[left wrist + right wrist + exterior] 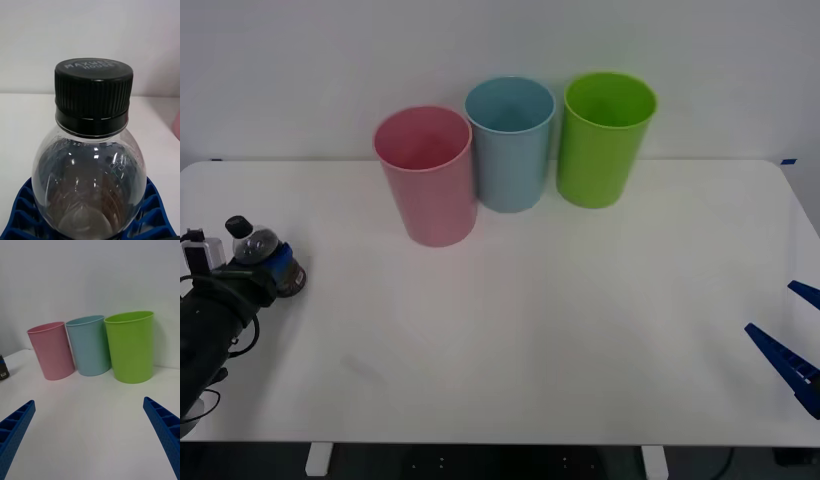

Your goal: Grasp the object on the table and drop it into the matching bin: aluminum can to the light blue bin, PET bottle to the pink bin.

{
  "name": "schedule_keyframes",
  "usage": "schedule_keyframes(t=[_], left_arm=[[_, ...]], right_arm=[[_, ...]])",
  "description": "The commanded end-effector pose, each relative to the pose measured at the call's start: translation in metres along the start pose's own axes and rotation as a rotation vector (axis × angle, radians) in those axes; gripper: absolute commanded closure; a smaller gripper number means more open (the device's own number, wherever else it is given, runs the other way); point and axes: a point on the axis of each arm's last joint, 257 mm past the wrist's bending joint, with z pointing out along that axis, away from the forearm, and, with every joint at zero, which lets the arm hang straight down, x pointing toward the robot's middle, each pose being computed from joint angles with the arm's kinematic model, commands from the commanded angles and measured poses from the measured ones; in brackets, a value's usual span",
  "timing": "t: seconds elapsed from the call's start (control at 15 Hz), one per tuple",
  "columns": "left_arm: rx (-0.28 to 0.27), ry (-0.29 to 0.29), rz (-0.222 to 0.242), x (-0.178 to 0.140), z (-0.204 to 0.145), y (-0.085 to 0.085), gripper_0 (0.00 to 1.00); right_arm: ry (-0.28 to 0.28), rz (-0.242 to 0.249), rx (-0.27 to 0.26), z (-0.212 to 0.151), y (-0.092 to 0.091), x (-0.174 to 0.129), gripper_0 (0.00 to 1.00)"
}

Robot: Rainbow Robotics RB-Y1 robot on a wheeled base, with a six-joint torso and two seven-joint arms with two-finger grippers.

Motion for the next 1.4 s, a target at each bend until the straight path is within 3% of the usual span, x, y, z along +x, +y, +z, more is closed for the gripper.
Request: schedule_keyframes(t=[0.07,0.33,0.87,1.2,1.4], left_arm=[[0.013,-0.007,-0.007,-0.002,-0.002,-0.002,1.0],[0.042,-0.069,-0.006,-0.029,-0.015,-0.009,1.0],[0.142,-0.215,0.042,-0.11,-0.027,-0.049,1.0],[0.265,-0.266,-0.057,-0.17,-0.029,-0.082,1.0],[0.328,-0.266,-0.091,-0.198,-0.023,-0.098,1.0]], right_arm=[[0.0,0.0,0.0,0.0,0.0,0.0,0.0],[0.0,0.0,0.0,0.0,0.0,0.0,0.0],[0.0,0.0,0.0,0.0,0.0,0.0,0.0],[0.0,0.0,0.0,0.0,0.0,0.0,0.0],[0.0,0.0,0.0,0.0,0.0,0.0,0.0]])
